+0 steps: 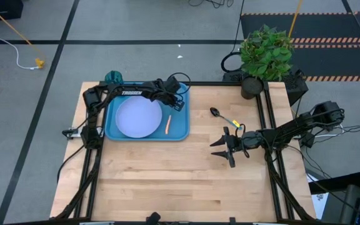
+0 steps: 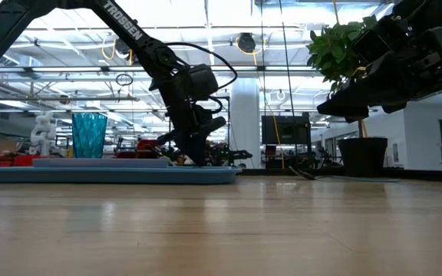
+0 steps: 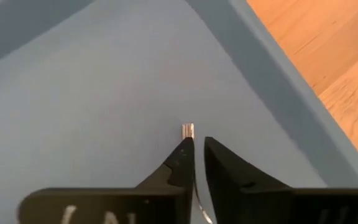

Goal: Pick and place plate/cup/fork/spoon on tray
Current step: Put the orange fork on the blue tray to the right of the violet plate

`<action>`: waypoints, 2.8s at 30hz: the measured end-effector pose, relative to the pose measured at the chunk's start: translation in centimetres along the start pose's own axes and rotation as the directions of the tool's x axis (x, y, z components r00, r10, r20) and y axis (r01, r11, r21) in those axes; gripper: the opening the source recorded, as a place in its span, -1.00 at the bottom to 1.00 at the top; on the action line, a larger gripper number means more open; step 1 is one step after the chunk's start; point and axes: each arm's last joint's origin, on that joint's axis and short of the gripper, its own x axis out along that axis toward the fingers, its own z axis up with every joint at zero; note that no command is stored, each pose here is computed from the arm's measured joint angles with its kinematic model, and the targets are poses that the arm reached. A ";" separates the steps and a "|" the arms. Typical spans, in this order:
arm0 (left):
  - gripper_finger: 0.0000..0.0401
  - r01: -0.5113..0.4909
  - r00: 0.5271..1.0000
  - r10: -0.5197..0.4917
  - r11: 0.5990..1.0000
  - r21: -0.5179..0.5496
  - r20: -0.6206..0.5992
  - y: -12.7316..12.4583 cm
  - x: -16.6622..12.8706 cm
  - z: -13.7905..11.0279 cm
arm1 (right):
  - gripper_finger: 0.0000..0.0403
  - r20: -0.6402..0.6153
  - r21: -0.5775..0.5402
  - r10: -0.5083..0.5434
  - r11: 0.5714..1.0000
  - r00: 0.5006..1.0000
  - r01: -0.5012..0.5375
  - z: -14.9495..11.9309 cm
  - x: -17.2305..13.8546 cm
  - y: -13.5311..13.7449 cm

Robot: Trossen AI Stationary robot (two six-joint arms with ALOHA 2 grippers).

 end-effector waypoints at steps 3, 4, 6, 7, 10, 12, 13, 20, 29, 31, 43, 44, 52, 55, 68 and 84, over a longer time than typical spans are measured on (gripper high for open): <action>-0.65 0.002 1.000 -0.001 1.000 -0.016 0.004 0.0 0.0 0.0 | -0.15 -0.006 -0.001 -0.001 1.000 1.000 0.001 -0.1 0.0 0.0; -0.59 0.001 1.000 -0.001 1.000 -0.021 0.005 0.0 0.0 0.0 | -0.15 -0.006 -0.001 -0.001 1.000 1.000 0.001 -0.1 0.0 0.0; -0.50 0.000 1.000 0.000 1.000 -0.021 0.005 0.0 0.0 0.0 | -0.15 -0.008 -0.001 -0.001 1.000 1.000 0.001 -0.1 0.0 0.0; -0.45 -0.004 1.000 0.004 1.000 -0.022 0.006 0.0 0.0 0.0 | -0.15 -0.007 -0.001 -0.001 1.000 1.000 0.001 -0.1 0.0 0.0; -0.37 -0.025 1.000 0.025 0.999 -0.021 0.006 0.1 0.0 0.0 | -0.15 -0.007 -0.001 -0.001 1.000 1.000 0.001 -0.1 0.0 0.0; -0.36 -0.028 1.000 0.028 0.999 -0.020 0.008 0.1 0.0 0.0 | -0.15 -0.007 -0.001 -0.001 1.000 1.000 0.001 -0.1 0.0 0.0; -0.37 -0.029 1.000 0.029 0.999 -0.019 0.008 0.2 0.0 0.0 | -0.15 -0.006 -0.001 -0.001 1.000 1.000 0.001 -0.1 0.0 0.0; -0.53 -0.033 0.999 0.033 0.999 -0.005 -0.023 0.6 0.2 -0.5 | -0.15 -0.006 -0.001 0.000 1.000 1.000 0.000 -0.1 0.0 0.0; -0.55 0.000 0.999 0.000 1.000 0.011 -0.032 0.5 0.3 -0.5 | -0.15 -0.005 -0.001 0.000 1.000 1.000 0.000 0.0 0.0 0.0; -0.55 -0.001 0.999 0.001 1.000 0.019 -0.033 0.6 0.3 -0.5 | -0.15 -0.005 0.000 0.000 1.000 1.000 0.000 0.0 0.0 0.0; -0.95 0.078 0.995 -0.076 0.996 0.032 -0.065 1.9 0.3 0.0 | -0.15 -0.007 -0.012 0.040 0.999 0.999 -0.040 -0.1 -0.1 0.8; -0.95 0.082 0.995 -0.080 0.996 0.035 -0.066 1.9 0.3 0.0 | -0.15 -0.007 -0.013 0.045 0.999 0.999 -0.045 -0.1 -0.1 0.8; -0.98 0.201 0.978 -0.203 0.979 0.043 0.054 1.4 -0.7 1.5 | -0.15 -0.012 -0.024 0.080 0.996 0.997 -0.080 -0.3 -0.2 1.5; -0.98 0.233 0.963 -0.236 0.972 0.040 0.128 1.1 -1.4 2.3 | -0.15 -0.024 -0.022 0.093 0.995 0.995 -0.094 -0.4 -0.2 1.8; -0.99 0.340 0.914 -0.358 0.933 0.122 0.190 0.5 -1.9 2.4 | -0.15 -0.038 -0.040 0.117 0.992 0.992 -0.118 -0.6 -0.4 2.3; -1.00 0.491 0.787 -0.478 0.868 0.073 0.390 2.8 0.6 -1.2 | -0.15 -0.043 -0.034 0.118 0.992 0.992 -0.119 -0.7 -0.4 2.3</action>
